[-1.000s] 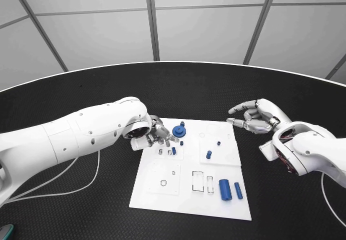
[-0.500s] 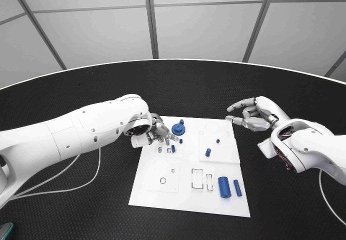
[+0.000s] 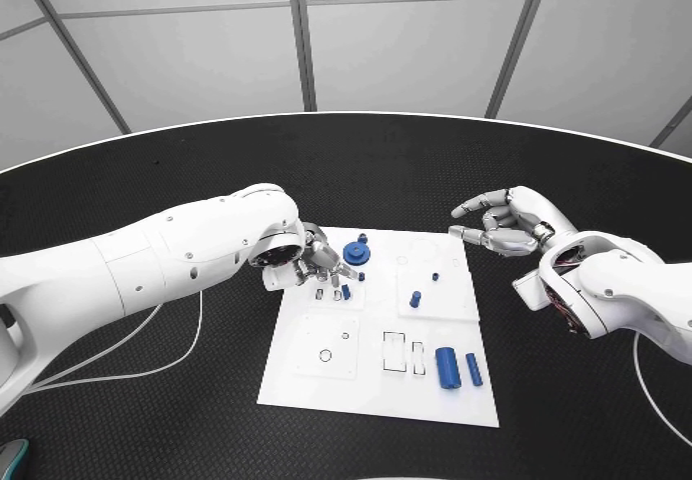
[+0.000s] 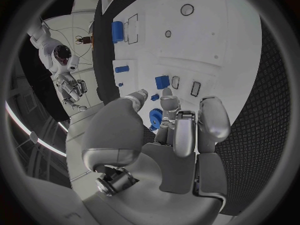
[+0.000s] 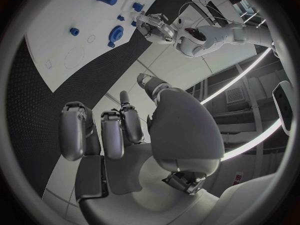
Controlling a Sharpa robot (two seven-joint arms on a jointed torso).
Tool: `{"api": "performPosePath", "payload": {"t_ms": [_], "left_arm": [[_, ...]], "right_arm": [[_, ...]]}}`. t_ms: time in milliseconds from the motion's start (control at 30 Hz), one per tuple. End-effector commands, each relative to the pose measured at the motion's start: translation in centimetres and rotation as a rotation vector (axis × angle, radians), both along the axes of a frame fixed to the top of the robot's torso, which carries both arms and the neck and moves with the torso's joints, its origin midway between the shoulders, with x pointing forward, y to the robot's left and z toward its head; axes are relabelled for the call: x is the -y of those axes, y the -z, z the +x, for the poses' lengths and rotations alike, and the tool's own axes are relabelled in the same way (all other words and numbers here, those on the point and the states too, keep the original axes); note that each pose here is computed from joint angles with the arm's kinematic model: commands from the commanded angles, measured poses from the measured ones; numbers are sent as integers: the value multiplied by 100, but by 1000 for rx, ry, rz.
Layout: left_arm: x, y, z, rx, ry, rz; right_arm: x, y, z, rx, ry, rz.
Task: Assemble the parts on the task board
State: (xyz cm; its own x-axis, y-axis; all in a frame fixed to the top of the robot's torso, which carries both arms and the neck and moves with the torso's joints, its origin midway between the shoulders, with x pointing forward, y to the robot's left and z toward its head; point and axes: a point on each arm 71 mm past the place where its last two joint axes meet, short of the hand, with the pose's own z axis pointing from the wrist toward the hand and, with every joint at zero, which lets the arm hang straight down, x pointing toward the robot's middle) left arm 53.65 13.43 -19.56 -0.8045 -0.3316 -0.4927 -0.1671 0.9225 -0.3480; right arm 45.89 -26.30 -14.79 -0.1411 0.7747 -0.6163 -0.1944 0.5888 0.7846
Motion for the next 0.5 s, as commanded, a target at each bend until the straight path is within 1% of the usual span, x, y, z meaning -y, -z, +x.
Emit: {"api": "performPosePath", "payload": {"t_ms": [33, 500], "left_arm": [[2, 7, 0, -2, 1, 1], [4, 86, -18, -6, 9, 15]], "right_arm": [[-1, 0, 0, 0, 0, 0], [-16, 1, 6, 1, -4, 1]]}}
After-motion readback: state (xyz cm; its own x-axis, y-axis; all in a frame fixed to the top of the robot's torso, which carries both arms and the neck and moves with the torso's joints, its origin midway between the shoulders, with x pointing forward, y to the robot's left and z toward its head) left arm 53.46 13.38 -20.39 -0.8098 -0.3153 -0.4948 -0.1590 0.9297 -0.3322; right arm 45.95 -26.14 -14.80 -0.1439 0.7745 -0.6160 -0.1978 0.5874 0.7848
